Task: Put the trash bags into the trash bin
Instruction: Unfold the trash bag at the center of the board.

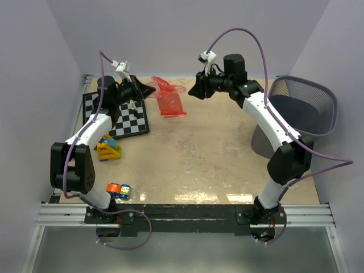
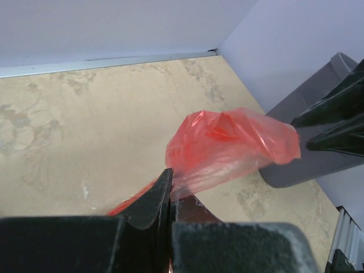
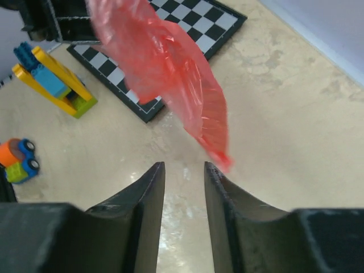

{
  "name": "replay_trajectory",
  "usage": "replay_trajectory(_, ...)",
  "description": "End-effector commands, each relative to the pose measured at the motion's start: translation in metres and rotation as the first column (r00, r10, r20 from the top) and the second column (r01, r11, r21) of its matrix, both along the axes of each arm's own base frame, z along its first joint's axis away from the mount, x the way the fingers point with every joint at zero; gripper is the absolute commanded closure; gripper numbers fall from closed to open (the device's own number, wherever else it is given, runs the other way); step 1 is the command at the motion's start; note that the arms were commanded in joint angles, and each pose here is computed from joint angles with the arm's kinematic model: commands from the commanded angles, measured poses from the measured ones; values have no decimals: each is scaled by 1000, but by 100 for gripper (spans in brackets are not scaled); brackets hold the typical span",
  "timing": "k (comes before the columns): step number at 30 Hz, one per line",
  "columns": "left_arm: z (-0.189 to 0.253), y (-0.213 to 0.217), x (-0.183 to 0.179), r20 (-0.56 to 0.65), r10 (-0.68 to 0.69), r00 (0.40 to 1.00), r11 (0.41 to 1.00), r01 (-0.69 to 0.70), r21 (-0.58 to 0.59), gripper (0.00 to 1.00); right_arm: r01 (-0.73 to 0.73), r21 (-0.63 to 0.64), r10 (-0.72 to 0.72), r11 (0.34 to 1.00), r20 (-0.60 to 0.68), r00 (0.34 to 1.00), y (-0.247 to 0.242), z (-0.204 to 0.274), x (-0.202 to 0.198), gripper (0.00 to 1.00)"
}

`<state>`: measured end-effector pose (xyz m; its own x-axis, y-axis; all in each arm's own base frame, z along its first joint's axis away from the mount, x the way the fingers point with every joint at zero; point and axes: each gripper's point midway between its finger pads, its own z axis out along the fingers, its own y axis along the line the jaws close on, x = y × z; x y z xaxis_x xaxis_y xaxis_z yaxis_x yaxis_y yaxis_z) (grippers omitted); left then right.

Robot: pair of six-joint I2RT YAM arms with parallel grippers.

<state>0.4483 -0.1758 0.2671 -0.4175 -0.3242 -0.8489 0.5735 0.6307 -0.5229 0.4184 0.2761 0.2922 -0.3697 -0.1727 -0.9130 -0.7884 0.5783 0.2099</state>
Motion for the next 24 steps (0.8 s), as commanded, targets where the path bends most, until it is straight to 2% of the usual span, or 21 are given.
replay_trajectory(1, 22, 16, -1, 111, 17, 994, 1000, -20, 23, 100, -167, -71, 180, 983, 260, 949, -1, 59, -8, 55)
replay_trajectory(4, 22, 12, -6, 126, -26, 992, 999, 21, 40, 100, -211, -155, 253, 965, 348, 903, 2, 69, -6, 47)
replay_trajectory(10, 25, 8, -12, 128, -62, 990, 998, 58, 34, 100, -304, -286, 398, 909, 371, 839, 28, 54, -18, 36)
replay_trajectory(19, 34, 2, -22, 156, -132, 979, 991, 125, 49, 100, -238, -371, 387, 898, 406, 828, 41, 35, 7, 35)
replay_trajectory(24, 37, -1, -26, 158, -158, 975, 987, 153, 48, 100, -248, -390, 406, 887, 405, 819, 44, 25, 13, 39)
